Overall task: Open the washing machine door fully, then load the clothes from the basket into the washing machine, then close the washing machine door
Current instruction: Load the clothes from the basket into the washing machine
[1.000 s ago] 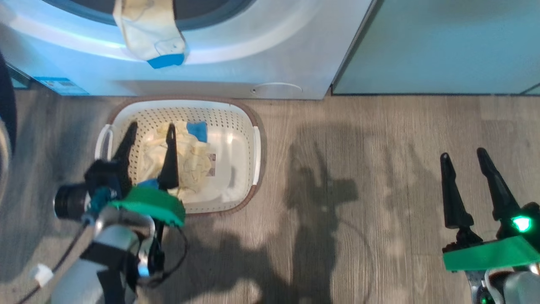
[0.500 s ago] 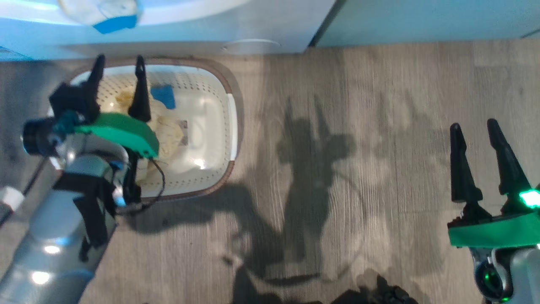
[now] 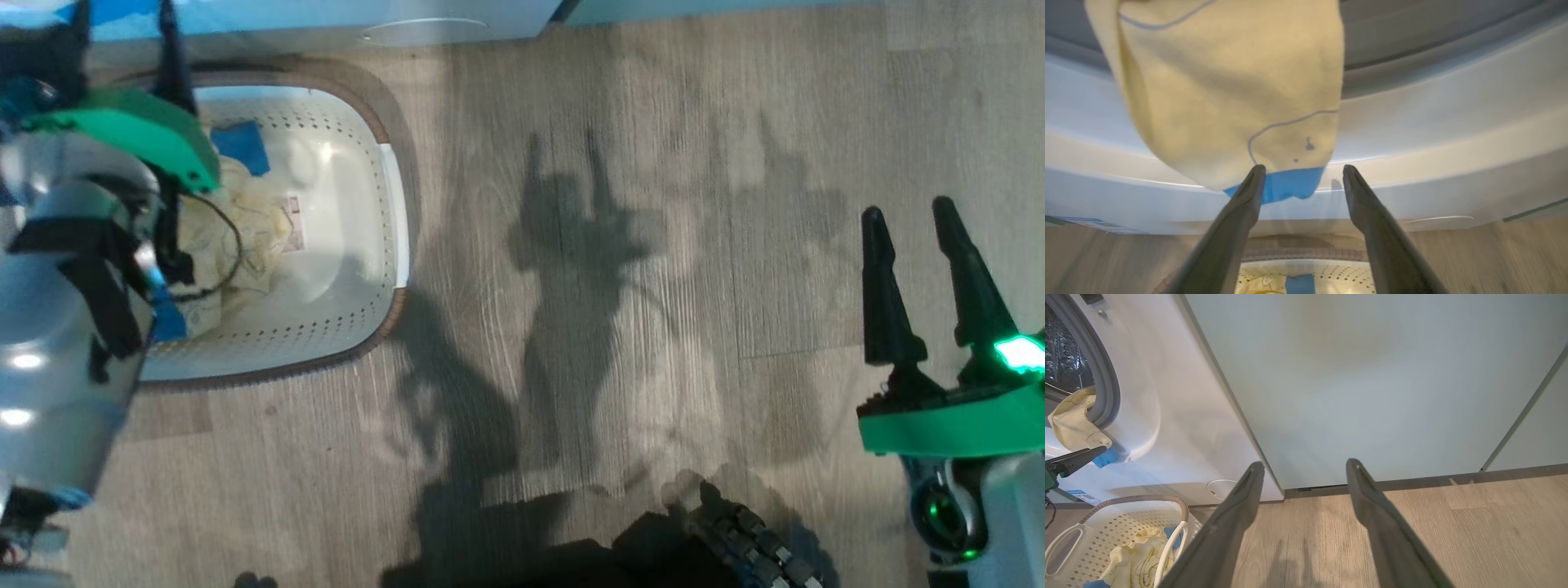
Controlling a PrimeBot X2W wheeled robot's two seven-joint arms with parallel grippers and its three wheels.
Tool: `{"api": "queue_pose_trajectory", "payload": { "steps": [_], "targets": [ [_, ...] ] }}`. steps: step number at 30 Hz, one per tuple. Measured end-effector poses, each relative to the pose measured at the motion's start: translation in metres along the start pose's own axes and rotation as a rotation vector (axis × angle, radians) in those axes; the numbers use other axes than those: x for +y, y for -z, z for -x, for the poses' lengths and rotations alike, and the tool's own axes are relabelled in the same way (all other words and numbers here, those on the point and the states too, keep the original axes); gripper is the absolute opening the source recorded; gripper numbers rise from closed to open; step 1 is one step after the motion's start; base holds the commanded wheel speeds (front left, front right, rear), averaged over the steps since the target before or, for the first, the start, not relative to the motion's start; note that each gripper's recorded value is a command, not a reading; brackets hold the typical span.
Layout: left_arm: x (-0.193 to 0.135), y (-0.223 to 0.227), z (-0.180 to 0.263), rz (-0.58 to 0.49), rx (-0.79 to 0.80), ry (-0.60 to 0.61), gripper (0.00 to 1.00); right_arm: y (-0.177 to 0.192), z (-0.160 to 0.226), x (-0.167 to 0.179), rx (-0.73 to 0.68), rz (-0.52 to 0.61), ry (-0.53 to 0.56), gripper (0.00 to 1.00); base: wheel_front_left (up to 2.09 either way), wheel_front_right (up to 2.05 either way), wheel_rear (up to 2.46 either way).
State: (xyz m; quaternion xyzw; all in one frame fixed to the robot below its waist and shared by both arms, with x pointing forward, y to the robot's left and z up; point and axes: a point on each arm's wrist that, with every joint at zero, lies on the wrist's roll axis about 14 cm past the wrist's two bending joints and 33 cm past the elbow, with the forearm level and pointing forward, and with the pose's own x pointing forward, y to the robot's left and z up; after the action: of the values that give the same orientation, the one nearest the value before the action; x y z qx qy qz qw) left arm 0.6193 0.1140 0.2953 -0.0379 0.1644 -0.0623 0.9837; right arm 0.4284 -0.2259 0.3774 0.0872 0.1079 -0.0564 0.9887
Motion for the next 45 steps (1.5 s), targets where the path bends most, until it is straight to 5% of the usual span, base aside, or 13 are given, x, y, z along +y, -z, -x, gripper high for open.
{"api": "queue_pose_trajectory", "payload": {
  "steps": [11, 15, 35, 45],
  "targets": [
    [0.009, 0.02, -0.029, -0.013, 0.047, -0.052, 1.0, -0.001, -0.006, -0.003, -0.006, -0.012, 0.008, 1.0, 0.0, 0.0, 0.0],
    [0.01, 0.022, -0.034, -0.015, 0.047, -0.062, 0.0, -0.001, -0.007, -0.005, -0.007, -0.013, 0.012, 1.0, 0.0, 0.0, 0.0],
    [-0.001, 0.028, 0.001, 0.027, 0.129, 0.017, 0.0, -0.003, -0.014, 0.006, -0.024, -0.038, -0.017, 1.0, 0.0, 0.0, 0.0],
    [0.008, -0.039, 0.031, -0.004, 0.075, 0.057, 0.0, -0.007, -0.016, 0.014, -0.038, -0.055, -0.039, 1.0, 0.0, 0.0, 0.0]
  ]
}}
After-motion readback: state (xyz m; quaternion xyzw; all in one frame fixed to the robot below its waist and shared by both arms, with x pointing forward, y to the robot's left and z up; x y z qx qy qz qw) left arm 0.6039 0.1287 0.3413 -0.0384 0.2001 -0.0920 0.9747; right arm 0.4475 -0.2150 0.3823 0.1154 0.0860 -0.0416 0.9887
